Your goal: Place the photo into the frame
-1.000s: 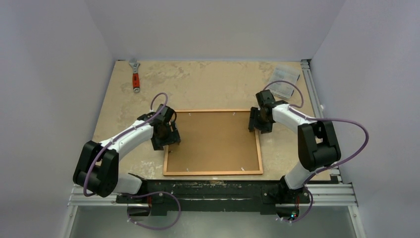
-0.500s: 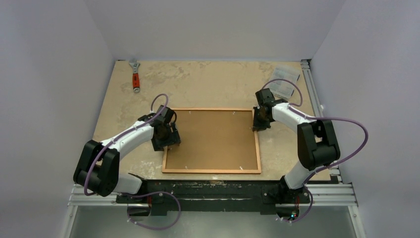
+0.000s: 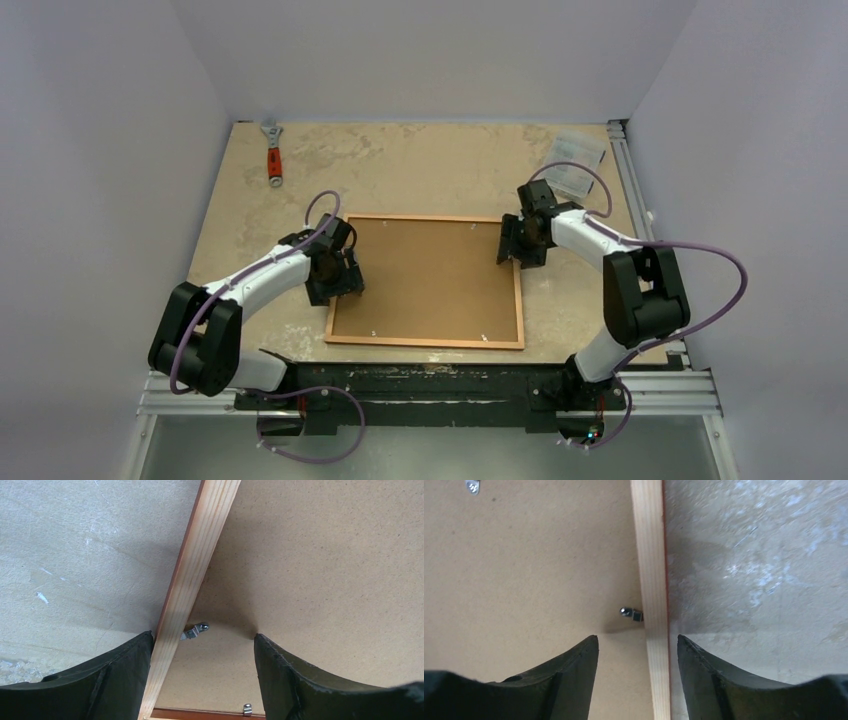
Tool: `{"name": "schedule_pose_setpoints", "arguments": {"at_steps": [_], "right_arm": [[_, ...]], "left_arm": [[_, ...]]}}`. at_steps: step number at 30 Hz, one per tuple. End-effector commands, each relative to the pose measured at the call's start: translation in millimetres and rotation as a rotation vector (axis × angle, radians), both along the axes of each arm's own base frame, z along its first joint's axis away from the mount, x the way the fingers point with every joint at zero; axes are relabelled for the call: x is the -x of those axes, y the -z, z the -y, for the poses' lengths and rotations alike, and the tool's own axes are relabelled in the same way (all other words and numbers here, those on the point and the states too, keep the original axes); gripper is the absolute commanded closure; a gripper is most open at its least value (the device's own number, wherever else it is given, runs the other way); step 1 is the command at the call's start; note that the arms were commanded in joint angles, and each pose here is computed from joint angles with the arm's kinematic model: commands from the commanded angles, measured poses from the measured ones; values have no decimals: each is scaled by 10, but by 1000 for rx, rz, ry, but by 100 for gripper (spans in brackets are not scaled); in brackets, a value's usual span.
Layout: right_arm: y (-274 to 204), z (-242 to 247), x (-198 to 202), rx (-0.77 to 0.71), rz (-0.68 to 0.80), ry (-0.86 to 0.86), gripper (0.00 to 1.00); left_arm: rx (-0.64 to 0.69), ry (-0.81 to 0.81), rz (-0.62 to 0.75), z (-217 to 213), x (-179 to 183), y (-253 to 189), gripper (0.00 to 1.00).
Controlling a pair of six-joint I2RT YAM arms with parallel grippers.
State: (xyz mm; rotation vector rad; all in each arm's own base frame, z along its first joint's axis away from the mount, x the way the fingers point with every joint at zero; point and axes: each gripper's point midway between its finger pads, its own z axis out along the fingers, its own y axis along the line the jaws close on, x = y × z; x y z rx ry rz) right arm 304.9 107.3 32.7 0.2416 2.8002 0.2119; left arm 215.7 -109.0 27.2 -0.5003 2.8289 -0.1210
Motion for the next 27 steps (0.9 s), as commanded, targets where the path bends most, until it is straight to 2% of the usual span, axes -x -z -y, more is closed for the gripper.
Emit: {"name": "schedule_pose_setpoints", "arguments": {"at_steps": [1,8,12,16,21,27], "right_arm": [[-89,-130,155,-93,-6,-16,42],[-41,-55,611,-108,-61,-24,42],[-10,-57,877,-137,-102,-22,47],[14,-154,966,-197,-113,-24,54],[-51,-436,830,-233,-94,-71,56],[-226,-730,779,-187,-43,-152,50]], "left_arm": [[19,27,17,39,-36,-18,29],[-62,16,43,-142,17,-171,29],[-120,33,94,-231,53,-381,28],[-104,104,203,-98,65,-659,26],[-32,205,320,213,104,-943,3],[94,317,425,529,164,-1117,0]]}}
